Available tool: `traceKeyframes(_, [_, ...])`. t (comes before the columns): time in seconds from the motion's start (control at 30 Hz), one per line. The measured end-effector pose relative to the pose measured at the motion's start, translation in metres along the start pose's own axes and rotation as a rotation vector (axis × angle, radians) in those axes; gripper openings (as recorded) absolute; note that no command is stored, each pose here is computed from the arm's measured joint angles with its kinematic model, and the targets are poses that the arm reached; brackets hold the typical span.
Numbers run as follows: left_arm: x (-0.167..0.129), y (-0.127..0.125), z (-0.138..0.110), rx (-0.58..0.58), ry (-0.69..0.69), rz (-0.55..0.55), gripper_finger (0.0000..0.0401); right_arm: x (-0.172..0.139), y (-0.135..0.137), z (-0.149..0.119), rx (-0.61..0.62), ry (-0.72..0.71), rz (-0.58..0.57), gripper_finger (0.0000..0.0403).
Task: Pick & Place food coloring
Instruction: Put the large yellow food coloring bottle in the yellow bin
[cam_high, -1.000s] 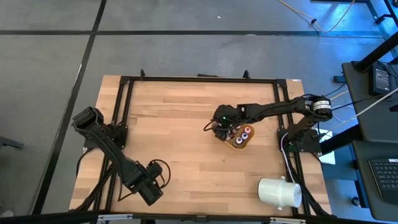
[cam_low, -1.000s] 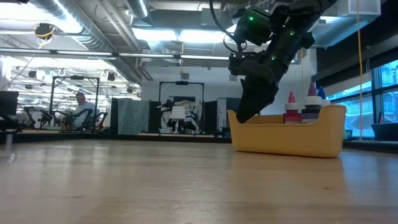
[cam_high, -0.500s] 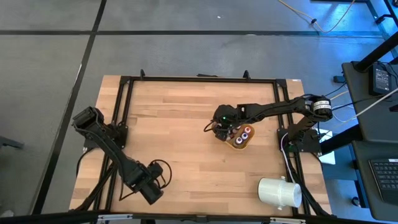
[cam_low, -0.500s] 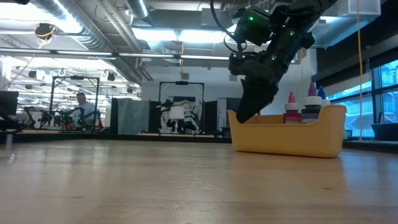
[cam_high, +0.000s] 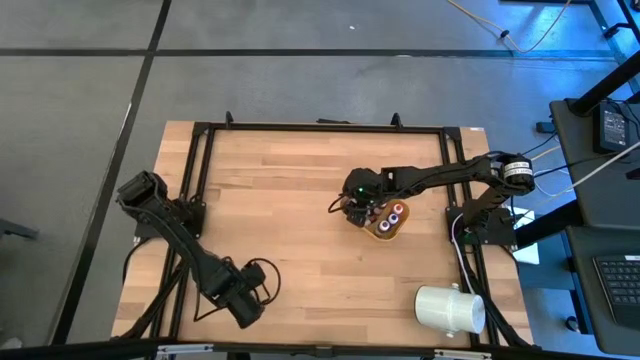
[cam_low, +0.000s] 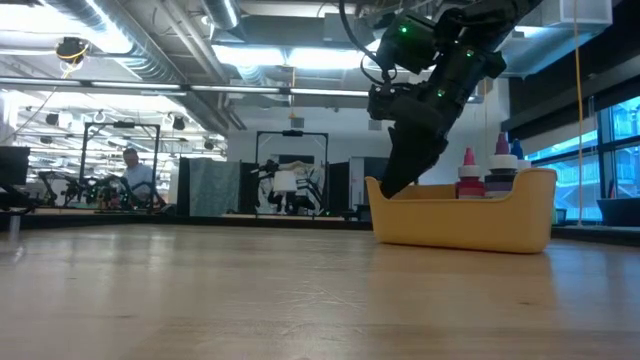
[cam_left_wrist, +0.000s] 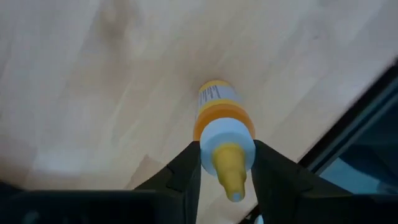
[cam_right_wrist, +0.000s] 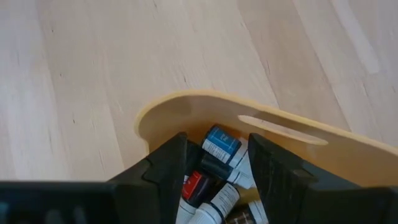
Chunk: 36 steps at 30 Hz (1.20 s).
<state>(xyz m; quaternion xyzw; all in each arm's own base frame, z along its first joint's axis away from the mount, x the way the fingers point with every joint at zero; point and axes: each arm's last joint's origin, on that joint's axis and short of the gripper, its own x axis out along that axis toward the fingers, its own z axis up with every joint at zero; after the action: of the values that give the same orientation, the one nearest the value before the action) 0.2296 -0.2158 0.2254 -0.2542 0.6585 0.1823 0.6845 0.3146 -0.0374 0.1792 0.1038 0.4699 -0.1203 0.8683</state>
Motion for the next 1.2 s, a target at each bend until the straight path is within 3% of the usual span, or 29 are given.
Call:
traceKeyframes(0.13, [-0.008,-0.001,0.020,0.059,-0.024,-0.027,0.0111,-0.017,0.003,0.009,-0.067,-0.020,0.006,0.0175])
traceKeyframes(0.33, [-0.025,0.005,0.068,0.239,-0.127,-0.051,0.0118,-0.076,0.022,0.028,-0.155,-0.123,0.037,0.0175])
traceKeyframes(0.57, [-0.049,0.014,0.128,0.465,-0.271,-0.146,0.0113,-0.124,0.043,-0.003,-0.176,-0.170,-0.036,0.0175])
traceKeyframes(0.73, [-0.069,0.022,0.152,0.614,-0.370,-0.116,0.0113,-0.131,0.046,-0.027,-0.121,-0.160,-0.034,0.0175])
traceKeyframes(0.87, [-0.078,0.027,0.168,0.646,-0.419,-0.083,0.0112,-0.126,0.045,-0.036,-0.101,-0.138,-0.036,0.0175])
traceKeyframes(1.0, [-0.076,0.022,0.189,0.667,-0.397,-0.075,0.0113,-0.124,0.043,-0.038,-0.104,-0.138,-0.068,0.0175])
traceKeyframes(1.2, [-0.064,0.011,0.217,0.748,-0.299,0.036,0.0116,-0.124,0.042,-0.038,-0.104,-0.148,-0.116,0.0175])
